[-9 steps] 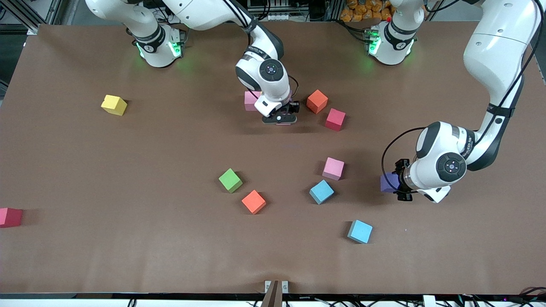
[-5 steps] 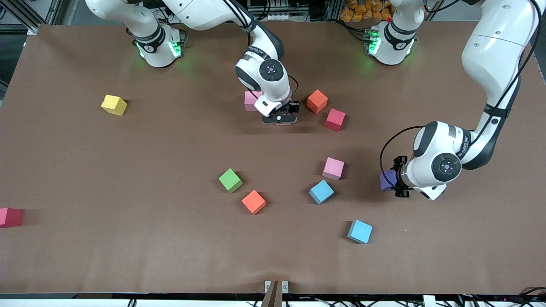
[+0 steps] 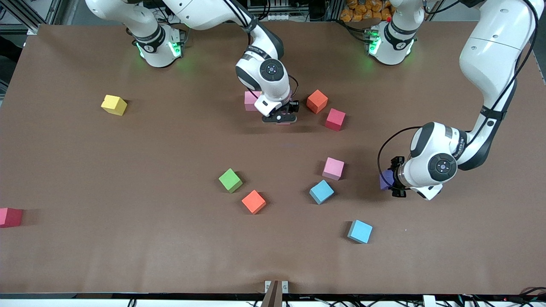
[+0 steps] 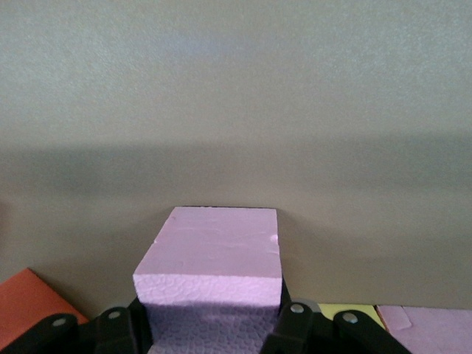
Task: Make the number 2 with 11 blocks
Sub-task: 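Grasp the purple cube with the left gripper while the right positions pink, then lift the purple cube with the left gripper while the right gripper withdraws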
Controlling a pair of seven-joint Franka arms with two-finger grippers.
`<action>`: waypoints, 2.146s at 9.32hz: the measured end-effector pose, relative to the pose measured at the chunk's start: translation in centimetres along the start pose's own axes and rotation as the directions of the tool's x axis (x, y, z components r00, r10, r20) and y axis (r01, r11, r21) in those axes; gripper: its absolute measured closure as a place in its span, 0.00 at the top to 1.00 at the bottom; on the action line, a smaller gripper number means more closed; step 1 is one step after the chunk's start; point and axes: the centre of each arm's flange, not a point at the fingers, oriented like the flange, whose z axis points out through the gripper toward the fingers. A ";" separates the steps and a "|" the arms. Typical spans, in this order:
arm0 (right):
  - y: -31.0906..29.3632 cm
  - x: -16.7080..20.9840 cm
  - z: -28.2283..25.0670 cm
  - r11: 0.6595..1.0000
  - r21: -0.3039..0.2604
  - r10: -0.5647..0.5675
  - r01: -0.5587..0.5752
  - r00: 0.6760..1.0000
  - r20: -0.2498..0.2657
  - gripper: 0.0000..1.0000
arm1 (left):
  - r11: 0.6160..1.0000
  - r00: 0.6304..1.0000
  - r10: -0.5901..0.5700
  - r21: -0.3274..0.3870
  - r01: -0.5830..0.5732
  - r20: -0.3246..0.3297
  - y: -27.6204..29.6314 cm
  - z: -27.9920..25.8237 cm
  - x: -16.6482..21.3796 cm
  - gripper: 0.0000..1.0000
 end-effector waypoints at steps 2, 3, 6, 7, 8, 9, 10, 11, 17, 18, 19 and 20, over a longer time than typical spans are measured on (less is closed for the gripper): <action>0.0 0.0 0.0 1.000 -0.001 0.000 0.000 1.000 0.001 0.58 | 1.000 1.000 -0.001 -0.006 0.001 -0.001 0.1 -0.1 0.2 0.62; 0.0 0.0 0.0 1.000 -0.001 0.000 0.000 1.000 0.001 0.58 | 1.000 1.000 -0.002 -0.008 0.002 -0.001 0.1 -0.1 0.2 0.60; 0.0 0.0 0.0 1.000 0.000 -0.001 0.001 1.000 0.000 0.58 | 0.998 0.998 0.055 -0.024 -0.056 -0.037 0.2 -0.2 0.1 0.59; 0.0 0.0 0.0 1.000 0.000 -0.001 0.001 1.000 0.000 0.59 | 0.992 0.991 0.123 -0.029 -0.125 -0.046 0.2 -0.4 -0.2 0.59; 0.1 -0.2 0.3 1.000 -0.003 -0.002 0.002 1.000 0.003 0.71 | 0.977 0.977 0.208 -0.036 -0.209 -0.046 0.3 -0.7 -0.7 0.59; 0.3 -0.4 0.9 1.000 -0.013 -0.002 0.002 1.000 0.010 0.85 | 0.955 0.955 0.292 -0.045 -0.294 -0.044 0.3 -1.3 -1.6 0.59; 0.5 -0.4 1.2 1.000 -0.016 -0.002 0.002 1.000 0.013 0.99 | 0.924 0.926 0.376 -0.059 -0.378 -0.044 0.2 -2.3 -2.8 0.58; 0.4 -0.3 1.0 1.000 -0.013 0.000 0.000 1.000 0.010 1.00 | 0.891 0.894 0.446 -0.073 -0.448 -0.048 0.1 -3.3 -3.9 0.58; 0.0 3.6 -5.5 0.998 -0.017 0.067 -0.067 0.997 0.039 1.00 | 0.651 0.666 0.740 -0.152 -0.744 -0.094 -3.3 -11.3 -13.7 0.58; 0.7 4.3 -6.5 0.997 -0.030 0.072 -0.070 0.996 0.050 1.00 | 0.602 0.614 0.784 -0.128 -0.788 -0.088 -4.6 -11.4 -16.0 0.58; 1.5 5.0 -7.5 0.998 -0.042 0.058 -0.055 0.996 0.065 1.00 | 0.534 0.540 0.838 -0.084 -0.841 -0.084 -6.0 -11.1 -18.3 0.58; 2.5 5.7 -8.8 0.999 -0.048 0.025 -0.021 0.996 0.083 1.00 | 0.450 0.452 0.888 -0.042 -0.892 -0.080 -7.5 -10.6 -20.6 0.58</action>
